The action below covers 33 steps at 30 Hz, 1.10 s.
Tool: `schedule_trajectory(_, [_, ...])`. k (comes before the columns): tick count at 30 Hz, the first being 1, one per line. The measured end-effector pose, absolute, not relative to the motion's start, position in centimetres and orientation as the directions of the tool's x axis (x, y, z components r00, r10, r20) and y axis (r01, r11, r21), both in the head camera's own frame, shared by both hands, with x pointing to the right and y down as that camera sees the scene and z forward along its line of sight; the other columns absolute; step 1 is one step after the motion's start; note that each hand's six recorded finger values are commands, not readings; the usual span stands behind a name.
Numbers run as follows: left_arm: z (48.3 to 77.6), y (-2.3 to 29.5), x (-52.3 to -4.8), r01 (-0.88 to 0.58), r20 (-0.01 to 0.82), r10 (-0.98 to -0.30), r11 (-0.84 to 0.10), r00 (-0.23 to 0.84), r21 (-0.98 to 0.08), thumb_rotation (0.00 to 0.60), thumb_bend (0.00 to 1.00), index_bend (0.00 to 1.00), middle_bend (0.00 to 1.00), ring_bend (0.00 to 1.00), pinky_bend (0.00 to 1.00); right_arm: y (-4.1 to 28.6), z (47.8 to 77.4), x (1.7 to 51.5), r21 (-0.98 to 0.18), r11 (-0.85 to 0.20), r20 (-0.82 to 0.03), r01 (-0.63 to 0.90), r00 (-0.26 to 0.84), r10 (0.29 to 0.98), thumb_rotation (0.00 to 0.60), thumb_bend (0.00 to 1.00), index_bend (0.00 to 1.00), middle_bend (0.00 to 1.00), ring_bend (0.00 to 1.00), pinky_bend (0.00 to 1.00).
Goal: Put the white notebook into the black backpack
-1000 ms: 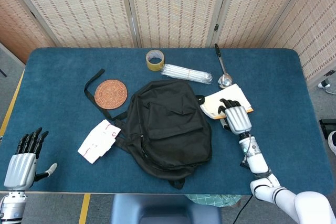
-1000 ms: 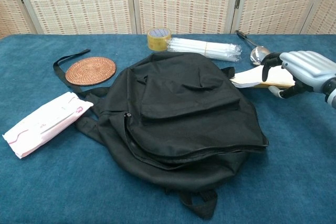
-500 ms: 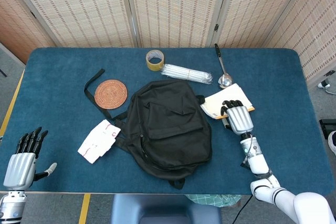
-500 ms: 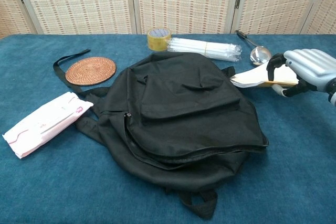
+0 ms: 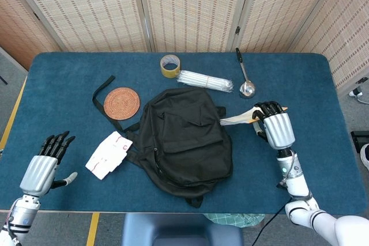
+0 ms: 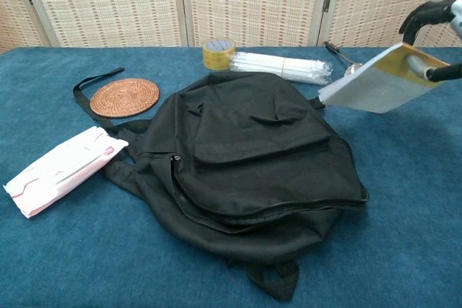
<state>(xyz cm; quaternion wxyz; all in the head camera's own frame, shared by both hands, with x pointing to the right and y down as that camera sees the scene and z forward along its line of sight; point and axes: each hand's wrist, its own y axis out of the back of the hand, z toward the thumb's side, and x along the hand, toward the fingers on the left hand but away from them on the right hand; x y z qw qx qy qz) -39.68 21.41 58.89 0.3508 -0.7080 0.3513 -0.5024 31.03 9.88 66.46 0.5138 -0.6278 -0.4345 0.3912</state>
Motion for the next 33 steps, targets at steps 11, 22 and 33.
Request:
schedule_trajectory(11, [60.7, 18.5, -32.3, -0.062, 0.518, -0.675, -0.638, 0.525, -0.768, 0.6, 0.25, 0.15, 0.04, 0.04, 0.0, 8.2, 59.3, 30.0, -0.966, 0.121, 0.199, 0.23, 0.356, 0.913, 0.6, 0.46, 0.7, 0.38, 0.33, 0.29])
schedule_trajectory(22, [62.0, 18.5, -23.3, 0.034, 0.501, -0.491, -0.689, 0.713, -0.724, 0.6, 0.25, 0.18, 0.05, 0.05, 0.0, 6.7, 56.8, 29.7, -0.967, 0.163, 0.227, 0.197, 0.365, 0.903, 0.6, 0.46, 0.71, 0.39, 0.33, 0.29])
schedule_trajectory(33, [64.6, 19.9, -15.2, 0.095, 0.496, -0.353, -0.733, 0.793, -0.674, 0.6, 0.25, 0.19, 0.05, 0.05, 0.0, 6.2, 56.3, 30.1, -0.974, 0.158, 0.207, 0.165, 0.351, 0.913, 0.6, 0.46, 0.71, 0.39, 0.33, 0.29])
